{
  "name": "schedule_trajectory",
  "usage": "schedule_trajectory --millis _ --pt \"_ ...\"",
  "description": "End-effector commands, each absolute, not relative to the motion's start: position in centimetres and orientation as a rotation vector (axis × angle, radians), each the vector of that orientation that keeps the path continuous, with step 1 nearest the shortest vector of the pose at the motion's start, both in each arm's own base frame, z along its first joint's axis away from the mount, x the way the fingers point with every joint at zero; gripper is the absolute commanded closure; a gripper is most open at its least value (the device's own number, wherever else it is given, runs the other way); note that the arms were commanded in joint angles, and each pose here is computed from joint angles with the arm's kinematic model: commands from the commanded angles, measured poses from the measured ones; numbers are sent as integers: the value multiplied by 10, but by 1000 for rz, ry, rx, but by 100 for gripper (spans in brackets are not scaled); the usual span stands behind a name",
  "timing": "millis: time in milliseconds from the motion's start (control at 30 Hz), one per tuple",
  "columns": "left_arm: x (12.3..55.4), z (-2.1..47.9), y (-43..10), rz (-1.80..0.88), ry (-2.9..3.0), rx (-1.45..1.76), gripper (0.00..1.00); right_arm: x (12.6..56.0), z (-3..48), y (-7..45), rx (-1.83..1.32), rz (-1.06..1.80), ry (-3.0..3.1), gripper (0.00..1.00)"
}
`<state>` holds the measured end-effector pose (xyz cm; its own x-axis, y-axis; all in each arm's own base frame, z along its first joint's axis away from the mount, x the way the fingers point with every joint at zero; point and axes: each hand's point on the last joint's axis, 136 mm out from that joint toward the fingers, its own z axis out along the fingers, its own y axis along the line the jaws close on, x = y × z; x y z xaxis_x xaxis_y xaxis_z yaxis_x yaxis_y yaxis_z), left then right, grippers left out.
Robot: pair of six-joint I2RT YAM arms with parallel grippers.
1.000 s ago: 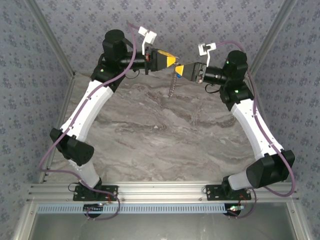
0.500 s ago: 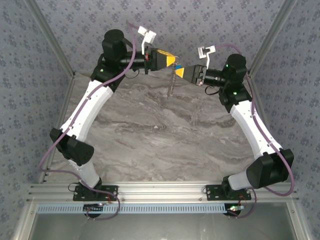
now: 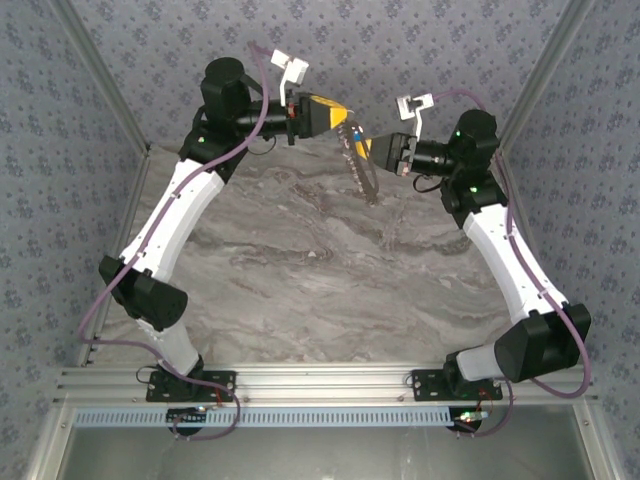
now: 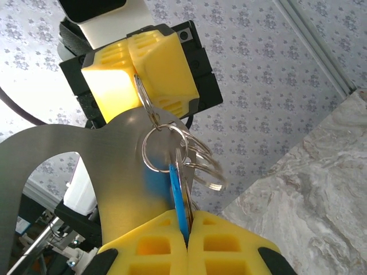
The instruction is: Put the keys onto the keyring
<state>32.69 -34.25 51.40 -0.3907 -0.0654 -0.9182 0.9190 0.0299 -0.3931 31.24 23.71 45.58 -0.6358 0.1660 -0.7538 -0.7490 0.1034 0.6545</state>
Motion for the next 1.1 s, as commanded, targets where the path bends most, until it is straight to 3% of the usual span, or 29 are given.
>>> schedule_trajectory --millis 0,167,200,267,300,433,500,633,800,1000,1067 --pt "307 538 -334 -1481 1381 959 100 311 467 225 -538 1525 1681 100" --pt "306 539 -333 -1483 1378 964 100 318 459 223 -524 1389 1752 100" --pt "306 539 -333 -1481 1377 963 100 319 459 224 -526 1388 1748 94" --pt "305 539 -333 -1483 1376 965 100 320 460 225 -523 1395 1744 73" --pt "304 540 -332 -1483 1375 965 100 321 461 226 -521 1396 1739 69" --pt "303 540 -331 -1483 1375 966 100 323 464 228 -517 1407 1724 70" --pt "302 540 -331 -1483 1376 966 100 323 465 229 -522 1414 1721 84" --pt "301 540 -331 -1482 1376 967 100 322 466 230 -527 1418 1715 91" --pt "301 539 -330 -1482 1378 967 100 322 468 231 -530 1423 1701 90" --pt "300 540 -330 -1486 1376 968 100 323 470 236 -525 1452 1687 72" --pt "299 540 -331 -1489 1376 970 100 324 469 238 -524 1458 1689 71"
